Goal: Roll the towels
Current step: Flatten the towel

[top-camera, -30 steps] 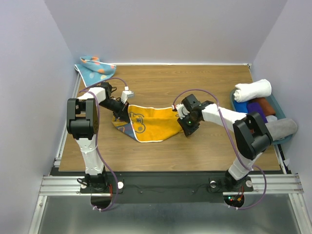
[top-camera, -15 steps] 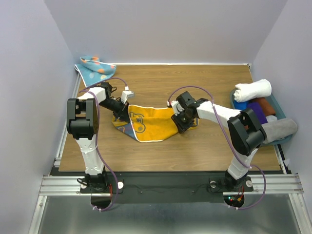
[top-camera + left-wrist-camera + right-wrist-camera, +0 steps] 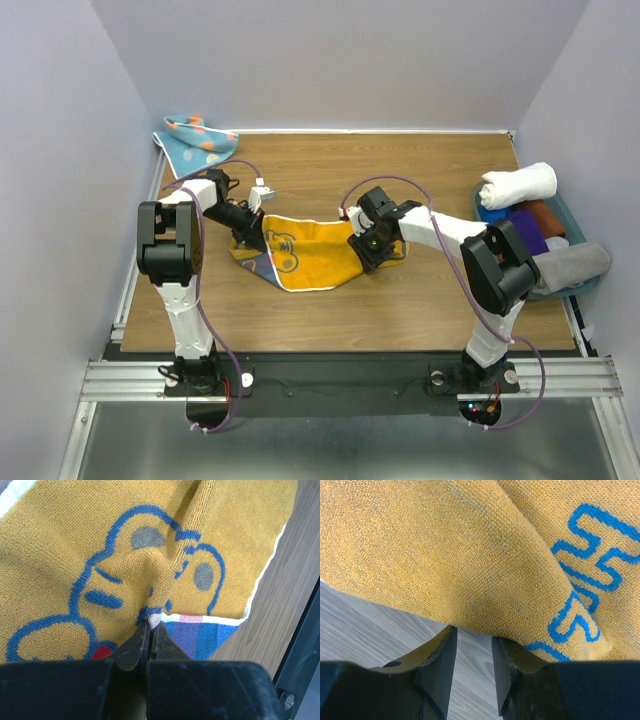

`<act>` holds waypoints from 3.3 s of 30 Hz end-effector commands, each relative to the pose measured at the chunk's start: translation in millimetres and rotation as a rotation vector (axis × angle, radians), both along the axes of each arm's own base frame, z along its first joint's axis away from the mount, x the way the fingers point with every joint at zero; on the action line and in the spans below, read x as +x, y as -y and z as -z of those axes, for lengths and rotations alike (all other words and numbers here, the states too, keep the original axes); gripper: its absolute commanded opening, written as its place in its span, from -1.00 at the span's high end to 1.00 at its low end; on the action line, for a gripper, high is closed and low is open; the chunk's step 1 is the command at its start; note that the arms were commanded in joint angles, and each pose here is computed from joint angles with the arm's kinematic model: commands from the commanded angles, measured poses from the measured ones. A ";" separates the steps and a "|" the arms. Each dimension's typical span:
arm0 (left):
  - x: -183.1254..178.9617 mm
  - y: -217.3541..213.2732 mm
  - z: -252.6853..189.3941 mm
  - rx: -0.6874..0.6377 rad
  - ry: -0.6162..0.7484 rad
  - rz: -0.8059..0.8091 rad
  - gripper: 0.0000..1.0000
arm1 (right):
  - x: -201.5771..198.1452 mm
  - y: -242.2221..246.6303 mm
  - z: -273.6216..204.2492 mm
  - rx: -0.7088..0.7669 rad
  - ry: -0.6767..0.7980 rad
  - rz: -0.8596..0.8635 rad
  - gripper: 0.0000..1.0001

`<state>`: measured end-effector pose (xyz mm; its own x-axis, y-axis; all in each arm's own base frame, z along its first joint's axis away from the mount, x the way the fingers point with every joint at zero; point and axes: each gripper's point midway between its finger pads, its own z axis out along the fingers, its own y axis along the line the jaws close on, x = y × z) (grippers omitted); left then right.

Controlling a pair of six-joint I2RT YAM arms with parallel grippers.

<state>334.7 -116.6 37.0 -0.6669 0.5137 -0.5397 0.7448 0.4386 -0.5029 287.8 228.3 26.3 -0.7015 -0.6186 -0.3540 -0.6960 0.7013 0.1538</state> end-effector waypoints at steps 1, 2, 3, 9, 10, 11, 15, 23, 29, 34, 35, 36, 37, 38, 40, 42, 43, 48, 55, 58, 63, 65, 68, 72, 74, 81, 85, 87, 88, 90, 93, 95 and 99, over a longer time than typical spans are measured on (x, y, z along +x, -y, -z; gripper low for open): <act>-0.2 -0.6 -9.4 -0.030 0.002 0.001 1.00 | 9.1 -2.6 10.9 -0.024 0.031 -0.019 0.22; -0.4 -1.1 -9.6 -0.030 0.002 0.000 1.00 | 9.6 -1.8 12.9 -0.027 0.036 -0.022 0.23; -0.3 -1.1 -9.5 -0.030 0.005 0.002 1.00 | 8.1 1.5 16.0 -0.037 0.035 -0.017 0.24; 1.1 -12.6 -9.3 -0.025 0.002 -0.025 1.00 | 6.1 9.3 7.4 -0.048 0.072 -0.019 0.77; 2.0 -13.8 -10.8 -0.025 0.004 -0.027 1.00 | 2.2 15.7 7.7 -0.067 0.075 -0.018 0.86; 2.9 -16.0 -11.5 -0.024 0.006 -0.034 1.00 | 0.6 18.7 4.1 -0.071 0.086 -0.021 0.91; 8.3 -28.8 -17.1 -0.015 0.020 -0.065 1.00 | -11.1 40.5 -15.2 -0.113 0.147 -0.065 0.99; -2.9 -34.9 -32.3 -0.017 0.084 0.001 1.00 | -49.3 62.6 -32.9 -0.112 0.107 -0.176 0.99; -37.4 -37.0 -52.2 -0.005 0.158 0.105 0.91 | -61.8 66.8 -59.5 -0.058 0.138 -0.234 0.99; -60.5 -44.4 -62.5 0.007 0.218 0.160 0.59 | -71.7 68.3 -69.9 -0.028 0.127 -0.254 0.99; -66.3 -46.9 -61.7 0.019 0.231 0.180 0.50 | -75.6 69.2 -68.9 -0.027 0.116 -0.265 0.99; -69.0 -49.0 -61.4 0.027 0.238 0.192 0.48 | -77.8 70.7 -67.6 -0.028 0.109 -0.269 0.99; -76.7 -50.9 -58.4 0.031 0.229 0.204 0.48 | -80.4 71.5 -66.4 -0.027 0.104 -0.281 0.99; -79.8 -52.9 -55.8 0.041 0.238 0.223 0.46 | -86.5 74.3 -62.3 -0.033 0.080 -0.291 0.99; -92.1 -61.2 -46.6 0.086 0.238 0.268 0.36 | -98.3 76.5 -58.7 -0.026 0.039 -0.324 0.99; -103.7 -71.7 -39.6 0.149 0.234 0.315 0.18 | -106.1 77.2 -58.7 -0.018 0.008 -0.352 0.99; -116.0 -74.7 -31.7 0.163 0.216 0.344 0.07 | -115.8 78.7 -59.0 -0.012 -0.033 -0.382 0.78; -117.3 -87.2 -38.6 0.227 0.296 0.359 0.05 | -118.1 74.1 -76.3 0.021 -0.030 -0.411 0.18; -117.8 -99.0 -54.9 0.304 0.396 0.409 0.37 | -88.0 58.2 -109.1 0.065 0.102 -0.358 0.08; -134.4 -112.3 -44.4 0.371 0.364 0.450 0.50 | -67.0 57.4 -104.4 0.041 0.127 -0.285 0.08; -99.3 -119.7 -61.1 0.362 0.419 0.210 0.18 | -21.4 49.7 -97.7 0.057 0.148 -0.121 -0.66; -67.4 -122.7 -78.9 0.359 0.451 0.078 0.17 | 1.6 53.7 -101.8 0.111 0.138 -0.036 -0.66; -21.8 -120.3 -92.0 0.286 0.442 -0.061 0.14 | 56.7 60.0 -114.0 0.178 0.159 0.072 -0.66; 16.1 -122.2 -101.6 0.232 0.402 -0.178 0.10 | 88.3 73.9 -100.0 0.172 0.133 0.138 -0.64; 32.9 -125.8 -117.0 0.206 0.440 -0.218 -0.40 | 99.9 75.3 -106.3 0.188 0.149 0.149 -0.48; 72.5 -154.9 -216.7 0.168 0.785 -0.593 -0.97 | 142.8 94.5 -188.5 0.259 0.487 0.345 -0.51; 79.6 -158.3 -230.8 0.150 0.833 -0.653 -0.97 | 150.4 97.7 -176.7 0.221 0.479 0.339 -0.45; 80.9 -157.0 -223.3 0.170 0.812 -0.577 -0.97 | 140.3 91.1 -151.6 0.223 0.383 0.268 -0.57; 77.3 -155.9 -196.3 0.189 0.723 -0.523 -0.91 | 134.0 88.9 -136.5 0.216 0.341 0.239 -0.71; 79.5 -159.7 -178.7 0.207 0.659 -0.514 -0.55 | 127.1 83.4 -120.1 0.229 0.282 0.206 -0.85; 77.7 -168.7 -134.4 0.252 0.521 -0.521 0.00 | 126.6 88.1 -84.1 0.181 0.204 0.234 -0.61; 72.2 -168.7 -111.6 0.265 0.465 -0.508 0.10 | 124.9 88.4 -68.1 0.171 0.163 0.241 -0.52; 67.2 -163.7 -87.4 0.295 0.422 -0.497 0.12 | 125.9 88.4 -52.8 0.159 0.129 0.247 -0.30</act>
